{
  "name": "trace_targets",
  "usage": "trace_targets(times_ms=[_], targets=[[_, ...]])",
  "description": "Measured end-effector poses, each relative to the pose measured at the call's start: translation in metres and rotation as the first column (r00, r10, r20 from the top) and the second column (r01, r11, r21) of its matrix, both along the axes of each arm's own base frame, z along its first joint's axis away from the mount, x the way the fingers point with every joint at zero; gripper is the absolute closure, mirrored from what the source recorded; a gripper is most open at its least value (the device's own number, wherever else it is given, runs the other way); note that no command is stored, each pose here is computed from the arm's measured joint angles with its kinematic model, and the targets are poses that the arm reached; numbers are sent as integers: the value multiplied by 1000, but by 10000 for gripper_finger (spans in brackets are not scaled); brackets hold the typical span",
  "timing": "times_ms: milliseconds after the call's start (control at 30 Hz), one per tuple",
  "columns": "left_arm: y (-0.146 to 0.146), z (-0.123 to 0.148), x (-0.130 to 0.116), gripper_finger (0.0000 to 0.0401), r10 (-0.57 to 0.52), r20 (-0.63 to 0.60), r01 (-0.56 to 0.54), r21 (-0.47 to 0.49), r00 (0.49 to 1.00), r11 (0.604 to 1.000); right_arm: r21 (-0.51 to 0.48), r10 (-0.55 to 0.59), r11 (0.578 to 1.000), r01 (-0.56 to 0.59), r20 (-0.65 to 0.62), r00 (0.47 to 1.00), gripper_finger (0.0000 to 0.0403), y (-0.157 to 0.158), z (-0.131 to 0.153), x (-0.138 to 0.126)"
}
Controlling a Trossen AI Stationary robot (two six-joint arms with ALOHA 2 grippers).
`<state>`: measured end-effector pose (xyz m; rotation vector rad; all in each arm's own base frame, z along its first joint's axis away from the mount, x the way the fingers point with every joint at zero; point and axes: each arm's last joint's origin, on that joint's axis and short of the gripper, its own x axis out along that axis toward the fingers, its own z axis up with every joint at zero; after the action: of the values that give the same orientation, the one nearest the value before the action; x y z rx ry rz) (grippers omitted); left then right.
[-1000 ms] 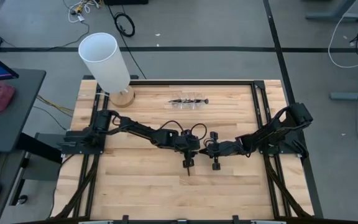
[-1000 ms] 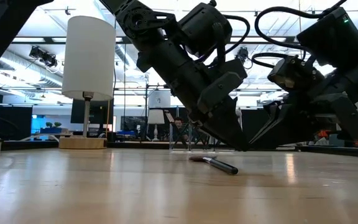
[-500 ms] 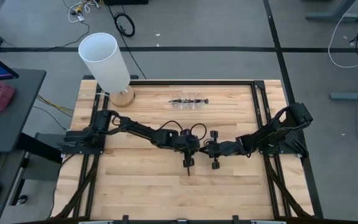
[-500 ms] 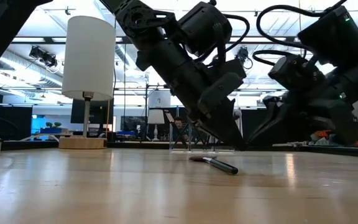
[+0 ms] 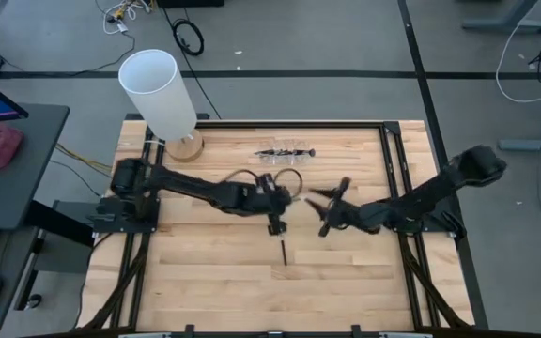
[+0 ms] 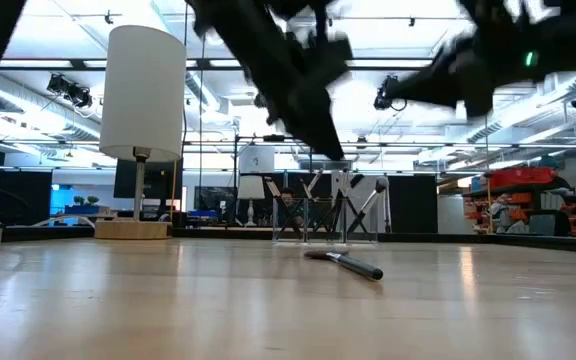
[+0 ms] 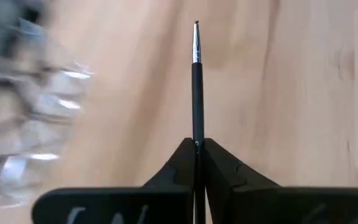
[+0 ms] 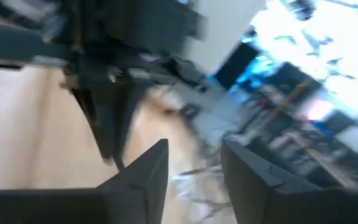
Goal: Pick & Place Makeup Supplies
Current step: Put the makeup brush into the transparent organizer
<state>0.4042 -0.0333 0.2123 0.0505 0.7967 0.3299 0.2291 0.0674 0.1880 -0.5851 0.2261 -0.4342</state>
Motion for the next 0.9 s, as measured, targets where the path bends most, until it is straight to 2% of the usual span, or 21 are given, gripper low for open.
trace_targets(times_ms=[67, 133, 200, 300, 367, 433, 500, 600, 667, 767, 833, 900], targets=[[1, 25, -15, 387, 10, 1, -10, 56, 1000, 998, 1, -37, 999, 37, 72, 997, 250, 1, 20, -11], [1, 52, -30, 387, 26, 30, -29, 104, 999, 994, 47, -53, 998, 46, 157, 986, 249, 1, 40, -24], [-1, 77, -46, 387, 43, 82, -54, 142, 996, 988, 106, -45, 994, 19, 243, 969, 248, 1, 57, -37], [-6, 96, -67, 387, 57, 163, -85, 170, 985, 982, 167, -29, 986, -21, 295, 955, 248, -2, 71, -53], [-10, 85, -74, 387, 44, 199, -82, 187, 979, 979, 212, -7, 976, -55, 282, 959, 248, -4, 69, -57], [-13, 61, -77, 387, -14, 247, -32, 184, 969, 982, 255, 55, 959, -122, 254, 966, 248, -8, 60, -57], [-13, 36, -78, 387, -91, 351, 30, 175, 932, 984, 288, 134, 934, -211, 264, 955, 248, -13, 54, -53], [-2, 10, -82, 386, -183, 564, 101, 174, 806, 980, 326, 183, 898, -296, 336, 924, 248, -25, 49, -43], [8, 1, -85, 386, -231, 676, 159, 168, 700, 973, 363, 171, 885, -292, 330, 928, 248, -35, 40, -35], [20, 0, -90, 385, -290, 763, 235, 184, 578, 954, 404, 137, 879, -254, 297, 945, 248, -50, 27, -22], [26, -6, -91, 385, -275, 761, 240, 160, 588, 957, 405, 151, 870, -280, 323, 934, 248, -58, 22, -13], [29, -11, -90, 385, -270, 739, 240, 149, 618, 959, 387, 233, 843, -374, 364, 902, 248, -63, 21, -7]])
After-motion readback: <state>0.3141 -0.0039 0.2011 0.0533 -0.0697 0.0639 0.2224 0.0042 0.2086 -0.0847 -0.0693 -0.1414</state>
